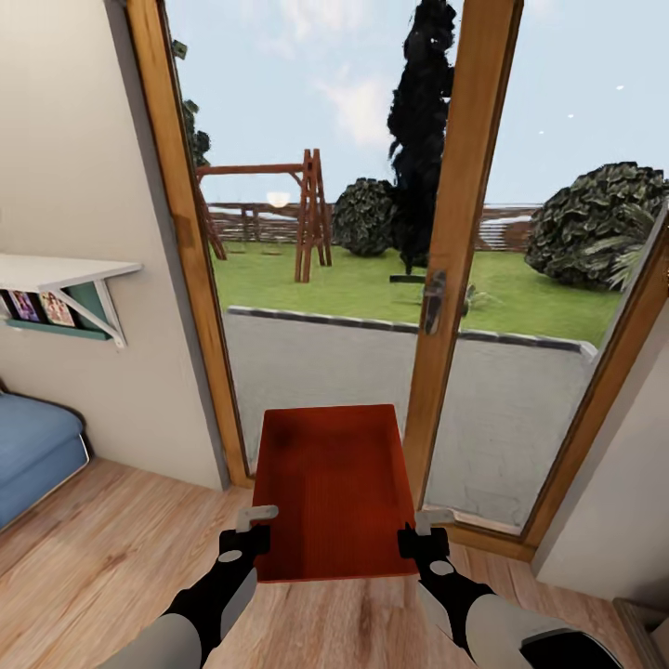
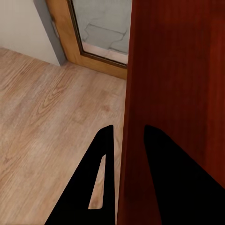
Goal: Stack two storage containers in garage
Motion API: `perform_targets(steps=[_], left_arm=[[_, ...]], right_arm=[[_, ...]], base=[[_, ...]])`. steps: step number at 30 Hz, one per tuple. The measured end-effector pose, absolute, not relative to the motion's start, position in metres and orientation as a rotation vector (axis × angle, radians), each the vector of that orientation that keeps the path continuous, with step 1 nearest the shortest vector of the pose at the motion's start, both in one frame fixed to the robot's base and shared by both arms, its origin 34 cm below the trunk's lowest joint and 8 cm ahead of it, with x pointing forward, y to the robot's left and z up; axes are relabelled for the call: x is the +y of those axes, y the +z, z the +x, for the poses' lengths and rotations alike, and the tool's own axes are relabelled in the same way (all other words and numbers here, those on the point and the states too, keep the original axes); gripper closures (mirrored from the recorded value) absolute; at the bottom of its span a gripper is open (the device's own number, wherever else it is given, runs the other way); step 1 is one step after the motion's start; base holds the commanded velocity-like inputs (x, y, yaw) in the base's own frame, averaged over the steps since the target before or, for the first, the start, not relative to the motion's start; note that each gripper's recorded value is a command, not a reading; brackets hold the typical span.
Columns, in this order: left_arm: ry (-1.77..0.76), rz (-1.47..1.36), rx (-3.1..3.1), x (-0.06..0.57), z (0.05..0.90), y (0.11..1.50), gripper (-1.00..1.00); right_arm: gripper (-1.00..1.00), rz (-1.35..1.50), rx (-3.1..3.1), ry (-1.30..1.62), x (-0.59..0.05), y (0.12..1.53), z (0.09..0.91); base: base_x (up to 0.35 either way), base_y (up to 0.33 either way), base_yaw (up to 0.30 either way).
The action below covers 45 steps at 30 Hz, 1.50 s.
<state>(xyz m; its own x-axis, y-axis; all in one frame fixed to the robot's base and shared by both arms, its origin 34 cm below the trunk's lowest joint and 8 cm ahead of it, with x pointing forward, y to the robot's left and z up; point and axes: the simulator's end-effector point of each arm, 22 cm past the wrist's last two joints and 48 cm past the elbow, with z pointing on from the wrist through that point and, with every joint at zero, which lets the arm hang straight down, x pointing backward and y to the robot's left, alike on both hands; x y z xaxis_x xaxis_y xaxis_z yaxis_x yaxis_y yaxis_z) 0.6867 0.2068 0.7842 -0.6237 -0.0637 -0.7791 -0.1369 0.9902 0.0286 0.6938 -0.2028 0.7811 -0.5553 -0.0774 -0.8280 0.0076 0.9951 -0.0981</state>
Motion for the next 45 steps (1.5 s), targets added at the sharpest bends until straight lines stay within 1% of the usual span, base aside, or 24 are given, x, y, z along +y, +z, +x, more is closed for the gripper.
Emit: perform_targets(steps=[45], left_arm=[[0.099, -0.143, 2.174, 0.207, 0.697, 0.825, 1.00]], right_arm=[[1.00, -0.046, 2.086, -0.111, -0.203, 0.823, 0.704]], base=[[0.000, 0.000, 0.000]])
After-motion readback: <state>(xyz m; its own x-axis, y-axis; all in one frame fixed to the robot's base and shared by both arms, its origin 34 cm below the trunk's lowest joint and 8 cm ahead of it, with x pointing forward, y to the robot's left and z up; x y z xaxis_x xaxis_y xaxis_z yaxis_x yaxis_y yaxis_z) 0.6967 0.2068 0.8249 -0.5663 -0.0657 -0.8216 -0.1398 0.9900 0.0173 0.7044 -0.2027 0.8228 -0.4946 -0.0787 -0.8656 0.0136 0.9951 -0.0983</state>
